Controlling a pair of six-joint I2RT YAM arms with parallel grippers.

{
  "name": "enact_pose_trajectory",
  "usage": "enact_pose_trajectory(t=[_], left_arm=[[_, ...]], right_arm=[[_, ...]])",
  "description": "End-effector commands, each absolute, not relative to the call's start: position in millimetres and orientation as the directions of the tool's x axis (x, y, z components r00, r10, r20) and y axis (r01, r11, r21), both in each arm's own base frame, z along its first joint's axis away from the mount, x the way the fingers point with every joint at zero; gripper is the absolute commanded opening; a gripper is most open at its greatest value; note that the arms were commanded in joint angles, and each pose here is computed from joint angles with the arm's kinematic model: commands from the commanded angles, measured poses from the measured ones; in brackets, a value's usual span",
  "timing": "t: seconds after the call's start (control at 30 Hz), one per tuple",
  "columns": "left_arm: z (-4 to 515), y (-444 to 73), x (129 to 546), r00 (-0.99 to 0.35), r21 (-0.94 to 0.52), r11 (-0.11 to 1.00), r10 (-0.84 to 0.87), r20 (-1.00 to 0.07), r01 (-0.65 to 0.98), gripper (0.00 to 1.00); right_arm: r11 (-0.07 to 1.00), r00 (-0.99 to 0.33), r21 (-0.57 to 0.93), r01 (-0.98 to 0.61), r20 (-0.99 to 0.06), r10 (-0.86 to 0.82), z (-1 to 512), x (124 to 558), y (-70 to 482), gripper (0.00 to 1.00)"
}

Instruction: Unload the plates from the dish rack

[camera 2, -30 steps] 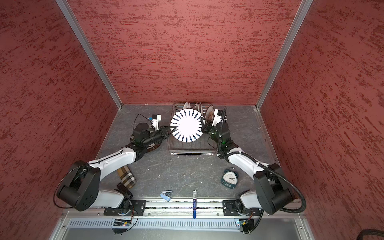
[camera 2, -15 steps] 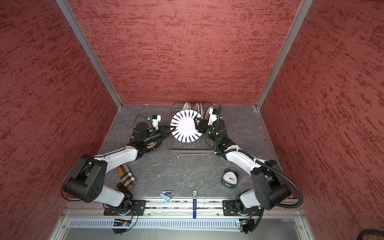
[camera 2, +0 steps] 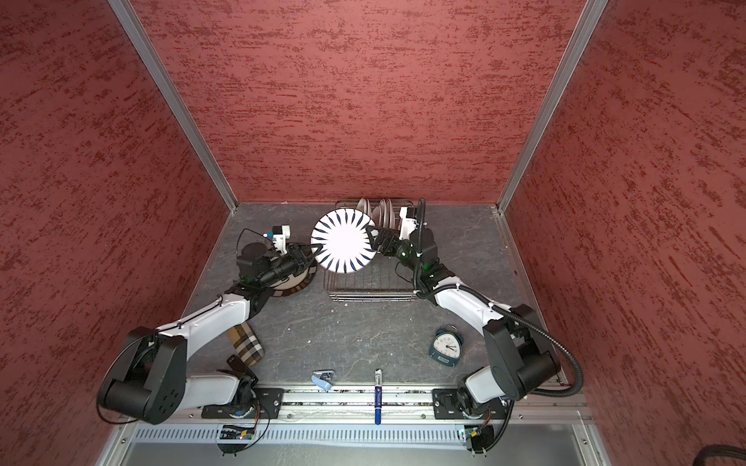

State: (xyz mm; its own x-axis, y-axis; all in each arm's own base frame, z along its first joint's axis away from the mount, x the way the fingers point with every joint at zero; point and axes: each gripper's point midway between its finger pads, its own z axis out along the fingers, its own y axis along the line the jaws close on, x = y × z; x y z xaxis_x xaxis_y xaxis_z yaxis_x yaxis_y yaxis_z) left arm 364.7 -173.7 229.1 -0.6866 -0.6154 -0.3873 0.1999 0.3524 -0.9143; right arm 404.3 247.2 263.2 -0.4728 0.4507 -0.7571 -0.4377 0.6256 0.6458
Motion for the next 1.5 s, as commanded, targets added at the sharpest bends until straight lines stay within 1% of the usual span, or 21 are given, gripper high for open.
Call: enact_pose_trajectory(t=[0.0,0.07,0.2,0.37,0.5,0.53,0.73,0.87,0.97,1.17,1.37,1.47], left_arm=[[275,-151,362,-0.592,-0.893,0.327,-0.669,-0.449,0.308,0.03],[276,-139,359,-0.570,-0.894,0.339,-0.688,-0.449,0.294,0.03],[278,-117,353,-0.526,-0.892,0.363,-0.720,-0.453,0.271,0.03],[271,-89,349,-0.471,-0.898,0.381,-0.764,-0.440,0.222,0.04],[268,-65,342,-0.415,-0.901,0.387,-0.800,-0.434,0.195,0.04],[261,-59,341,-0.414,-0.908,0.388,-0.808,-0.418,0.160,0.04],[242,-33,332,-0.357,-0.915,0.396,-0.846,-0.397,0.080,0.05],[229,-14,329,-0.320,-0.917,0.397,-0.866,-0.384,0.028,0.06],[219,-7,328,-0.296,-0.915,0.402,-0.875,-0.383,-0.005,0.06],[195,0,332,-0.287,-0.907,0.415,-0.880,-0.379,-0.073,0.06],[173,15,334,-0.247,-0.890,0.432,-0.887,-0.389,-0.148,0.07],[165,15,338,-0.266,-0.891,0.426,-0.887,-0.377,-0.158,0.07]], right_arm=[[0.612,-0.411,0.575,-0.542,-0.817,0.404,289,397,254,0.99],[0.621,-0.397,0.543,-0.566,-0.839,0.372,290,395,258,0.99],[0.586,-0.376,0.472,-0.659,-0.881,0.288,307,384,276,0.99],[0.564,-0.329,0.377,-0.735,-0.925,0.190,323,368,306,0.99],[0.553,-0.319,0.346,-0.757,-0.936,0.149,330,363,323,0.99],[0.551,-0.320,0.344,-0.760,-0.937,0.143,330,363,327,0.99],[0.559,-0.337,0.325,-0.763,-0.938,0.085,330,368,348,0.99],[0.584,-0.366,0.257,-0.770,-0.928,-0.074,318,366,370,0.99],[0.598,-0.372,0.221,-0.771,-0.918,-0.140,303,367,384,0.99],[0.579,-0.400,0.236,-0.780,-0.901,-0.171,283,375,407,0.99],[0.564,-0.430,0.252,-0.787,-0.878,-0.208,268,386,428,0.99],[0.576,-0.450,0.252,-0.778,-0.863,-0.230,257,394,434,0.98]])
